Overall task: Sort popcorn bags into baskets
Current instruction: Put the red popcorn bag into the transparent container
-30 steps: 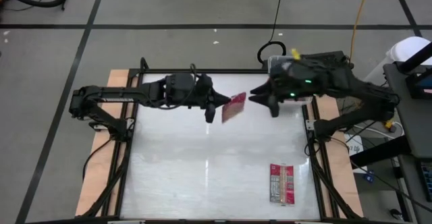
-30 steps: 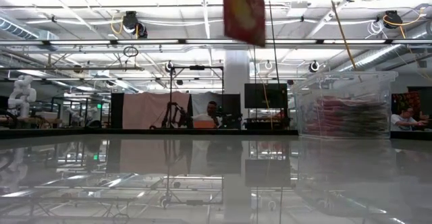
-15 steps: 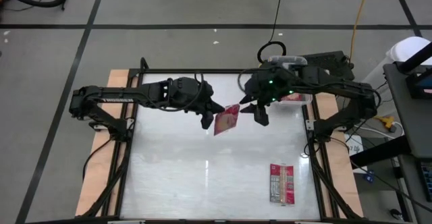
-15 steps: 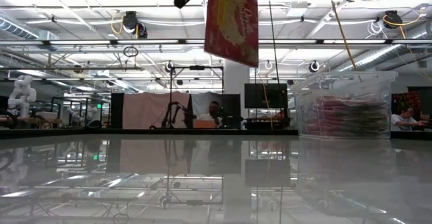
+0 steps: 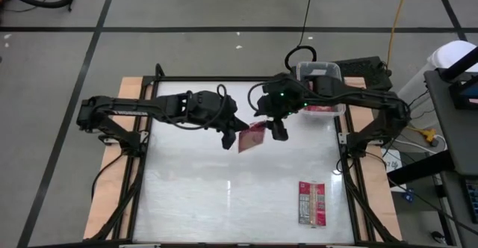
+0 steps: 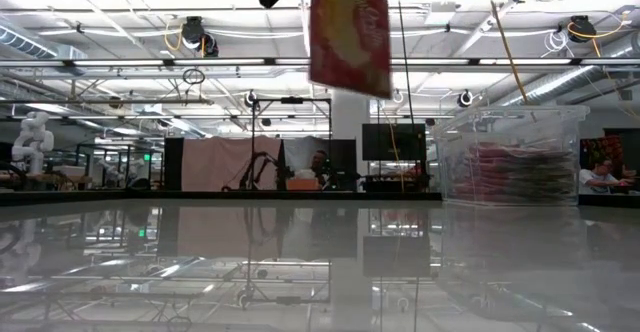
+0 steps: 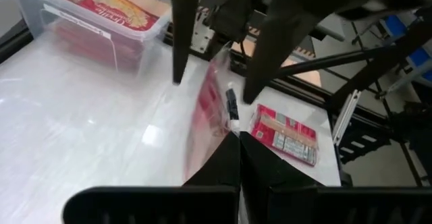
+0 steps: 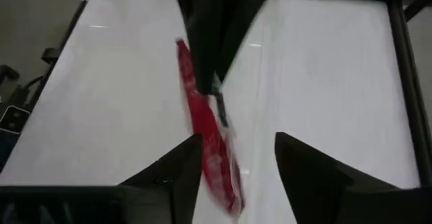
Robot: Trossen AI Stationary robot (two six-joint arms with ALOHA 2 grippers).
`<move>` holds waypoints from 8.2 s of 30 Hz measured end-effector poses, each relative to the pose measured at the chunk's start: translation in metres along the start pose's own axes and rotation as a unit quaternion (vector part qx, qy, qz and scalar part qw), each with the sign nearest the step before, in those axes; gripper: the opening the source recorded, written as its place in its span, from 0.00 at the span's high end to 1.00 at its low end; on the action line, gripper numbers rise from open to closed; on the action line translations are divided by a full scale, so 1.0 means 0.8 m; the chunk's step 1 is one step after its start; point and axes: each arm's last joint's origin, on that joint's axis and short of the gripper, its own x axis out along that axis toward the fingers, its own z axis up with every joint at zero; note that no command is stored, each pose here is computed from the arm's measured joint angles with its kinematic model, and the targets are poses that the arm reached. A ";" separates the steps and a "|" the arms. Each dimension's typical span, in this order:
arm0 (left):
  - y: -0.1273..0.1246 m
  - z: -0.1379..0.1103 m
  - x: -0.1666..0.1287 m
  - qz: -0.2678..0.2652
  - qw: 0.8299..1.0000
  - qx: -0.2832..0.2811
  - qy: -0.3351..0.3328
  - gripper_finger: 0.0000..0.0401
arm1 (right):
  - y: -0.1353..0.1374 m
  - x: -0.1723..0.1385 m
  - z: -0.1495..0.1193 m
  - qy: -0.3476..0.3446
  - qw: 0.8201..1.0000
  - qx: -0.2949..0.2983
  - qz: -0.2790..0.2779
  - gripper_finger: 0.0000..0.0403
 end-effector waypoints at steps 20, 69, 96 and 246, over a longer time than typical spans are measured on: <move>0.001 0.004 0.001 0.011 1.000 0.018 -0.019 0.99 | 0.001 0.045 -0.038 0.055 0.998 0.021 0.035 0.93; 0.044 0.067 -0.088 -0.027 0.981 -0.070 -0.179 0.60 | -0.009 -0.113 0.002 -0.506 0.797 0.314 -0.104 0.97; 0.060 0.115 -0.103 -0.075 0.922 -0.036 -0.377 0.57 | -0.007 -0.031 -0.020 -0.657 0.688 0.287 -0.109 0.96; 0.083 0.031 -0.048 -0.012 0.993 -0.120 0.004 0.61 | -0.121 -0.127 -0.314 0.091 0.668 0.679 -0.290 0.83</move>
